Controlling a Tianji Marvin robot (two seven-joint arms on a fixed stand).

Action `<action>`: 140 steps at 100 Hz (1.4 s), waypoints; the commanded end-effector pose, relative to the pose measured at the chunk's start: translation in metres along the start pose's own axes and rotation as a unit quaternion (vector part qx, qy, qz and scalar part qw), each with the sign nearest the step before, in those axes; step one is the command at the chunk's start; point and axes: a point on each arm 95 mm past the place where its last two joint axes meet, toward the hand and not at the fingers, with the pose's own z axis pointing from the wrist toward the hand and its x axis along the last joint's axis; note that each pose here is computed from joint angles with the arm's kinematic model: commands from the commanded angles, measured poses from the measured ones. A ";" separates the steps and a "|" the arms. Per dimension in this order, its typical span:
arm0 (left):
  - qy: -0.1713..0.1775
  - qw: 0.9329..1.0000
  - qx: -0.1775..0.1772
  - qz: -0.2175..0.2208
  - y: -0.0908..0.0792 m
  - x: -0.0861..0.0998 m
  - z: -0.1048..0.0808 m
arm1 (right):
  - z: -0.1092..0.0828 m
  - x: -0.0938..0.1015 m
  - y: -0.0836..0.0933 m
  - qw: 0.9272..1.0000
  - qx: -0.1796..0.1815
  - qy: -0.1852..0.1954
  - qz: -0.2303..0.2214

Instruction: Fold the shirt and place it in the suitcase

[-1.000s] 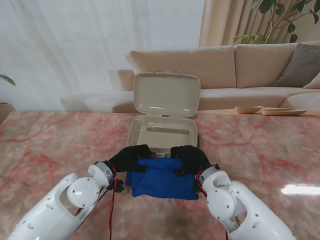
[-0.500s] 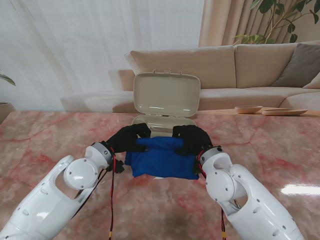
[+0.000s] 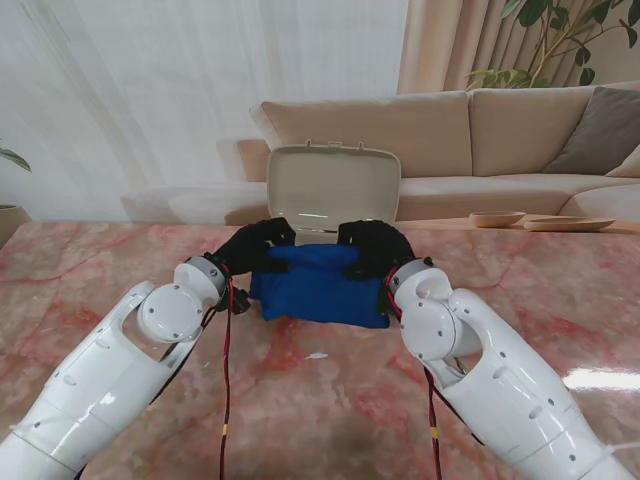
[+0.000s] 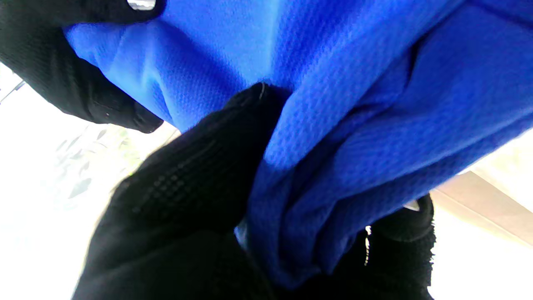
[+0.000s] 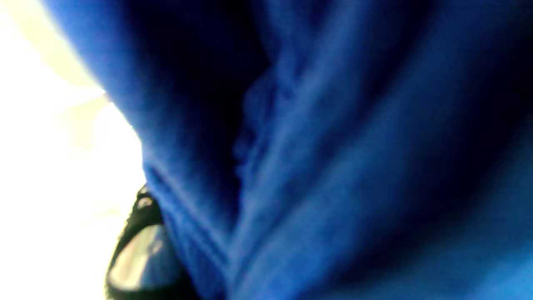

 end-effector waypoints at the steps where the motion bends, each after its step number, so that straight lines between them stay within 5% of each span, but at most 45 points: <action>1: -0.008 1.000 0.010 -0.005 -0.006 -0.005 0.006 | 0.006 -0.005 0.000 1.000 0.009 -0.011 0.004; 24: -0.016 0.999 0.025 -0.017 -0.009 -0.016 0.026 | 0.025 -0.009 -0.002 1.000 0.024 -0.018 0.006; 81: -0.042 0.998 -0.006 -0.045 -0.006 -0.041 0.067 | 0.060 -0.028 -0.007 0.997 0.061 -0.042 0.015; 140: -0.054 0.996 -0.031 -0.056 0.002 -0.048 0.077 | 0.074 -0.051 -0.015 0.994 0.083 -0.071 0.004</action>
